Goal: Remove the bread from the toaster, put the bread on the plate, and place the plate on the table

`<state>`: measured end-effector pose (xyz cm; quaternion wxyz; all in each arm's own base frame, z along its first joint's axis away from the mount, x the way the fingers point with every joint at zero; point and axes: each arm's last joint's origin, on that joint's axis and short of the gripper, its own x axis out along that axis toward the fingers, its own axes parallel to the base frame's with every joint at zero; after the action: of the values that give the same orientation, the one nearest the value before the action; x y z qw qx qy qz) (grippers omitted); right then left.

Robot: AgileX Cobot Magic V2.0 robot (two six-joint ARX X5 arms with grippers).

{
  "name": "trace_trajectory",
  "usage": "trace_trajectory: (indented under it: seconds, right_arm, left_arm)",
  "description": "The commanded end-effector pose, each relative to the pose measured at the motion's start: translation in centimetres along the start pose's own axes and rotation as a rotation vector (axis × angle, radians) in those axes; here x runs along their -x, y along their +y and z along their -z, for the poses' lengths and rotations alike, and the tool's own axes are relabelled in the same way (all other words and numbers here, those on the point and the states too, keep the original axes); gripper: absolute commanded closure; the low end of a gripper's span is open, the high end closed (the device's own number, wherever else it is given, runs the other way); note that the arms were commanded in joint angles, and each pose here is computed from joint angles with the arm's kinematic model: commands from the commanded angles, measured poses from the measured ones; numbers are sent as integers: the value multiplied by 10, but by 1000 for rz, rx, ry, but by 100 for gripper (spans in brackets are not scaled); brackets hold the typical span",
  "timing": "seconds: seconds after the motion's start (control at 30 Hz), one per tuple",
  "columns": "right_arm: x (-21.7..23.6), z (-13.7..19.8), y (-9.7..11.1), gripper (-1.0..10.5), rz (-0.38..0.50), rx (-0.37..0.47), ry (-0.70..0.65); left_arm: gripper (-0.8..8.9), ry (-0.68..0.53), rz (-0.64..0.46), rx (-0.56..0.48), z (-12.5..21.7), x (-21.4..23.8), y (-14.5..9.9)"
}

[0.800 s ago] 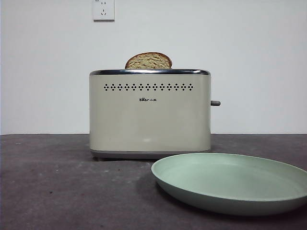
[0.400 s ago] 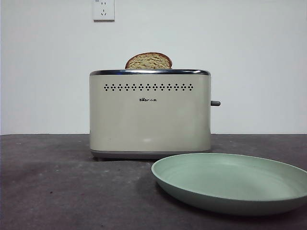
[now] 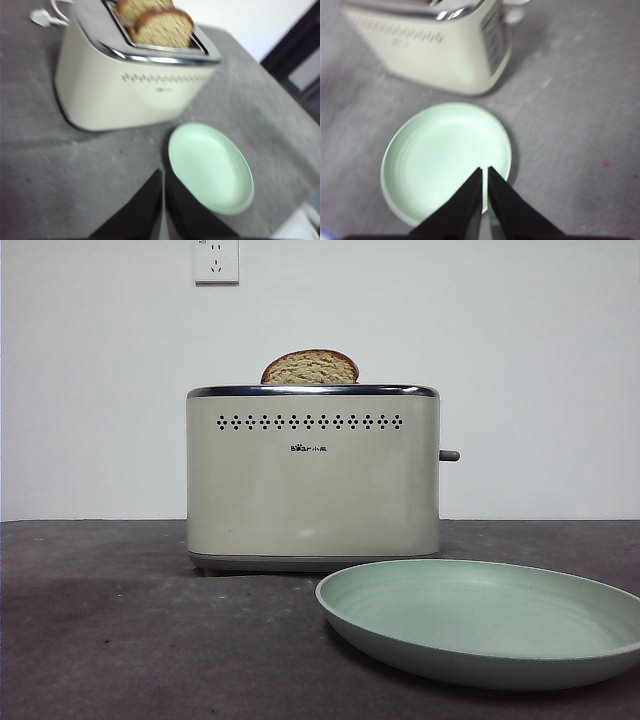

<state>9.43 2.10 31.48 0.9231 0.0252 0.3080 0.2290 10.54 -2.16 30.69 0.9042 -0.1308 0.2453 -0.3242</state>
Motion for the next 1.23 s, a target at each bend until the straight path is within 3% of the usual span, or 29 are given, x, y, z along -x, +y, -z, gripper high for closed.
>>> trace_trajectory:
  seconds: [0.03, 0.27, 0.43, 0.5, 0.9, 1.23]
  right_arm:
    - [1, -5, 5, 942, -39, 83, 41]
    - [-2, -7, 8, 926, -68, 114, 49]
    - [-2, -8, 7, 631, -39, 87, 42]
    - [-2, -8, 7, 603, -16, 76, 42]
    - [-2, -9, 7, 603, -18, 76, 37]
    - [-2, -9, 7, 603, -18, 76, 38]
  left_arm:
    - [806, 46, 34, -92, -6, 1, -7]
    - [787, 89, 81, -125, -8, -1, -13]
    - [500, 85, 67, -127, -8, -1, -13]
    - [416, 79, 68, -132, -9, -1, -13]
    - [409, -17, 99, -219, -53, -22, -11]
    - [409, 10, 134, -359, -119, -85, -8]
